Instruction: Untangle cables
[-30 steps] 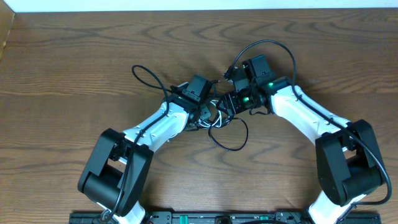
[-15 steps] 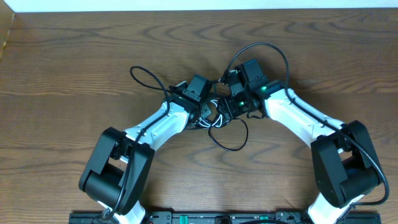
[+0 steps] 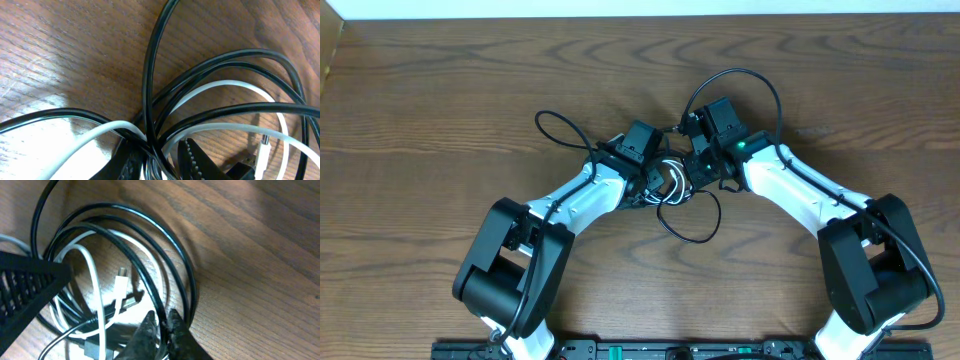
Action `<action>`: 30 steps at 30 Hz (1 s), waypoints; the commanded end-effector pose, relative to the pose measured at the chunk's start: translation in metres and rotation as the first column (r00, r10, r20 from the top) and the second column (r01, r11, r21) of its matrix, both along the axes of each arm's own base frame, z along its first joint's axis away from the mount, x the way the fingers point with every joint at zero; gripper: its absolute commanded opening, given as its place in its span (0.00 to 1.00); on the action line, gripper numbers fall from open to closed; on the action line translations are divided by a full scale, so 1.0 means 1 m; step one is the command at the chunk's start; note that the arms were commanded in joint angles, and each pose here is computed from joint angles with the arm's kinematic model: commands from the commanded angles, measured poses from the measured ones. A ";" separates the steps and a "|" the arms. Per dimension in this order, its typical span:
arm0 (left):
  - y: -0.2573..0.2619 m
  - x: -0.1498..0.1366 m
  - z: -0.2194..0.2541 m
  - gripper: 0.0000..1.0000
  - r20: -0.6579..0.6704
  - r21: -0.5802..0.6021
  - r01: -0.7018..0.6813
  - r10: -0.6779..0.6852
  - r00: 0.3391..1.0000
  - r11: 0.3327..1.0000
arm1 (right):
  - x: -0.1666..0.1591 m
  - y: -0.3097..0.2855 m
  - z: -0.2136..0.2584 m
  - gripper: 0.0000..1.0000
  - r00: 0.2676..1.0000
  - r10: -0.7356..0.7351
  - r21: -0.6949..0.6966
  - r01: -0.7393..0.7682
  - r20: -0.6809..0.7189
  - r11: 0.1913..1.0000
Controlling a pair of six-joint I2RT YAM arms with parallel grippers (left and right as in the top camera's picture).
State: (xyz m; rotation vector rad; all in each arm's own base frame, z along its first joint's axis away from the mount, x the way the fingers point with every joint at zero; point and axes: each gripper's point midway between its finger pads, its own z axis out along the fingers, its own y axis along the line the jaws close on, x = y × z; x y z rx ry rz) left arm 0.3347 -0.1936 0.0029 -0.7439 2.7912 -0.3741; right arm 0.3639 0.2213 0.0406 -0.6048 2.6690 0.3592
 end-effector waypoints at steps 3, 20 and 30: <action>-0.002 -0.009 -0.010 0.31 -0.038 0.000 0.005 -0.005 0.999 1.000 | -0.001 -0.005 -0.008 0.21 1.000 -0.010 -0.031 0.010 -0.004 0.999; -0.002 -0.009 -0.010 0.19 -0.033 0.010 0.041 -0.041 0.999 0.999 | -0.019 0.029 0.013 0.58 0.991 0.121 0.159 -0.110 -0.058 0.981; -0.002 -0.009 -0.010 0.08 -0.033 0.011 0.041 -0.041 0.999 0.999 | -0.030 0.036 0.028 0.61 0.983 0.160 0.250 -0.133 -0.090 0.959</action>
